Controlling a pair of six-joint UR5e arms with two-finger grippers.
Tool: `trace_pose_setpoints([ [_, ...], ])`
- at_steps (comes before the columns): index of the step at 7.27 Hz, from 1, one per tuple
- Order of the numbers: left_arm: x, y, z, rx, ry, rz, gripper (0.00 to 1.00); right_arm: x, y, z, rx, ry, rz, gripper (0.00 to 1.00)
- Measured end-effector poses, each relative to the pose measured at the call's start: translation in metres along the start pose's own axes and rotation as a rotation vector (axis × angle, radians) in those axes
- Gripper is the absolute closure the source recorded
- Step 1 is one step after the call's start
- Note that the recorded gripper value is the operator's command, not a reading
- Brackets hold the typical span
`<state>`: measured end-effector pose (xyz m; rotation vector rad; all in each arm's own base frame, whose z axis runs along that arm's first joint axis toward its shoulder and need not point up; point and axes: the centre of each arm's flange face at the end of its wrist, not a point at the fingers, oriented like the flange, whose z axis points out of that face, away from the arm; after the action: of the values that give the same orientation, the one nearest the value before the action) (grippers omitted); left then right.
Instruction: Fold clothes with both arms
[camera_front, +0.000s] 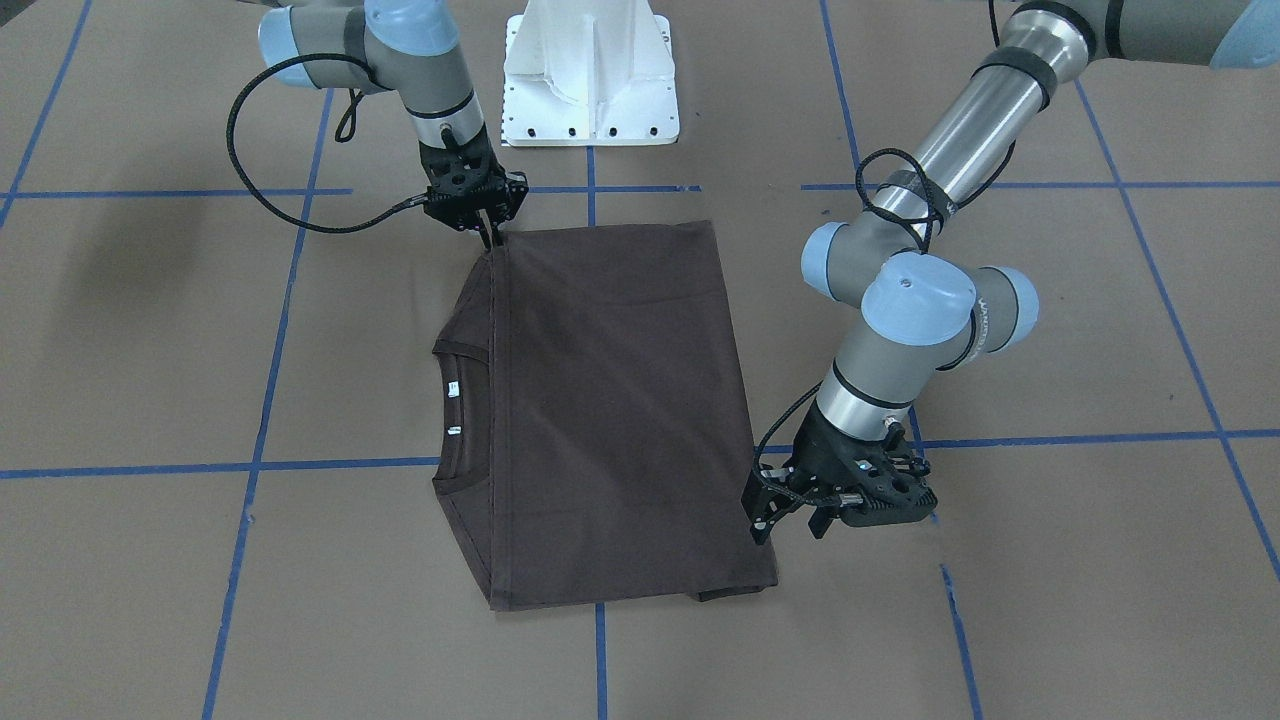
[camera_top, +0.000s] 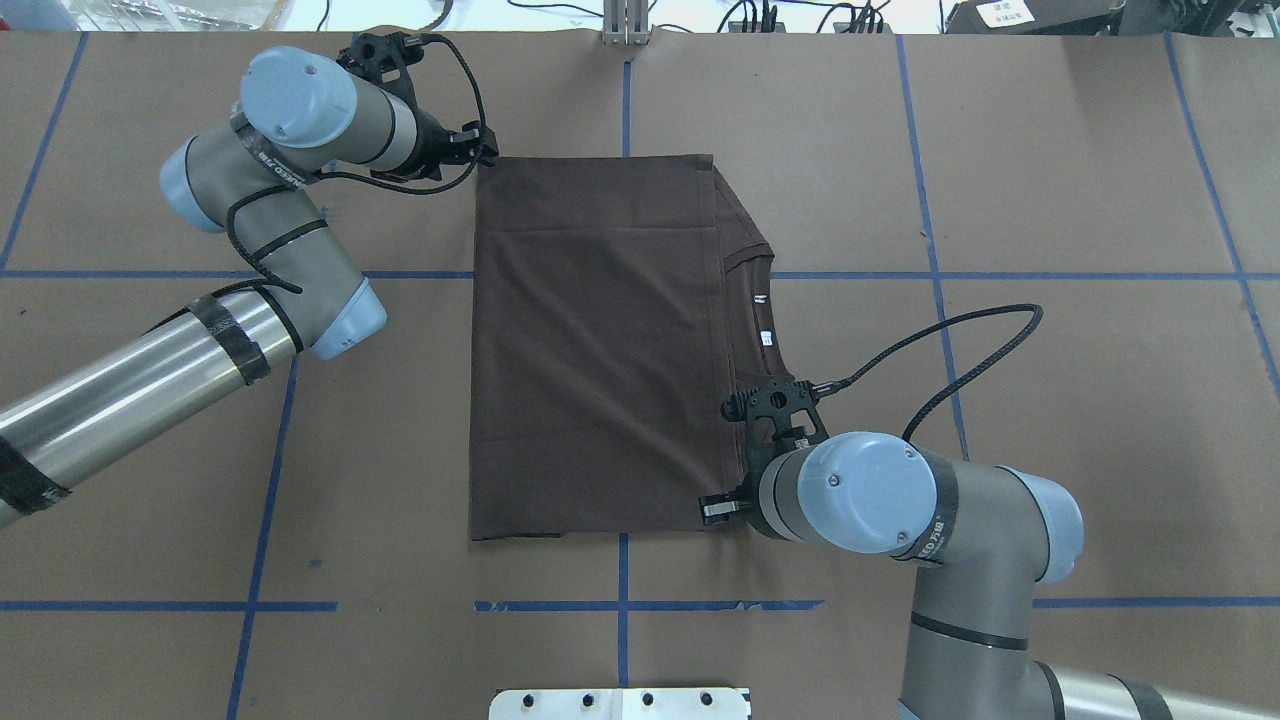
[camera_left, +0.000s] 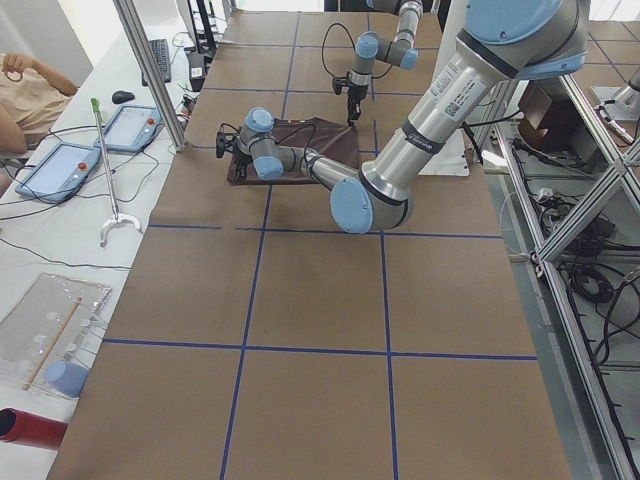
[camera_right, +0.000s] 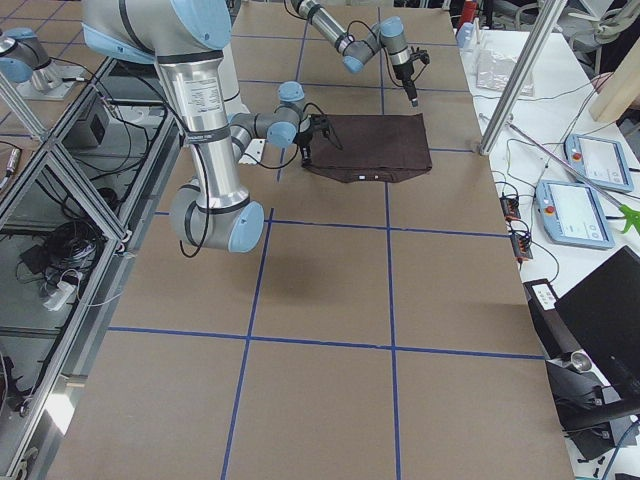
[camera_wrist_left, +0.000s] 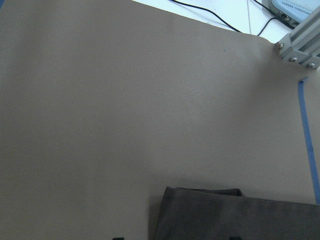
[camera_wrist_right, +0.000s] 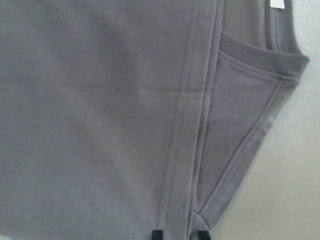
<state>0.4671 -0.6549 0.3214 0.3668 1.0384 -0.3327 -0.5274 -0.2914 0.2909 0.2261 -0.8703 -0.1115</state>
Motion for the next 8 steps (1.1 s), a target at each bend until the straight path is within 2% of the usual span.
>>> trace_pose_setpoints([
  [1, 0.000, 0.000, 0.000, 0.001, 0.000, -0.001, 0.24, -0.001, 0.000, -0.004, 0.003, -0.006, 0.002, 0.00],
  [2, 0.000, 0.000, 0.000, 0.001, 0.001, -0.001, 0.24, -0.003, 0.000, -0.006, 0.013, -0.009, 0.041, 0.00],
  [3, 0.001, -0.001, -0.003, 0.004, 0.010, 0.001, 0.24, -0.006, -0.003, -0.008, 0.037, -0.010, 0.168, 0.00],
  [5, 0.011, -0.001, -0.018, 0.017, 0.050, 0.010, 0.24, -0.007, -0.005, -0.004, 0.067, -0.007, 0.496, 0.17],
  [6, 0.013, -0.002, -0.022, 0.020, 0.060, 0.012, 0.24, -0.008, -0.003, 0.002, 0.067, 0.000, 0.621, 0.17],
  [7, 0.014, -0.002, -0.023, 0.022, 0.063, 0.013, 0.24, -0.011, 0.000, 0.012, 0.064, 0.012, 0.685, 0.19],
  [8, 0.013, -0.002, -0.023, 0.022, 0.064, 0.012, 0.24, -0.014, 0.000, 0.019, 0.062, 0.022, 0.710, 0.21],
])
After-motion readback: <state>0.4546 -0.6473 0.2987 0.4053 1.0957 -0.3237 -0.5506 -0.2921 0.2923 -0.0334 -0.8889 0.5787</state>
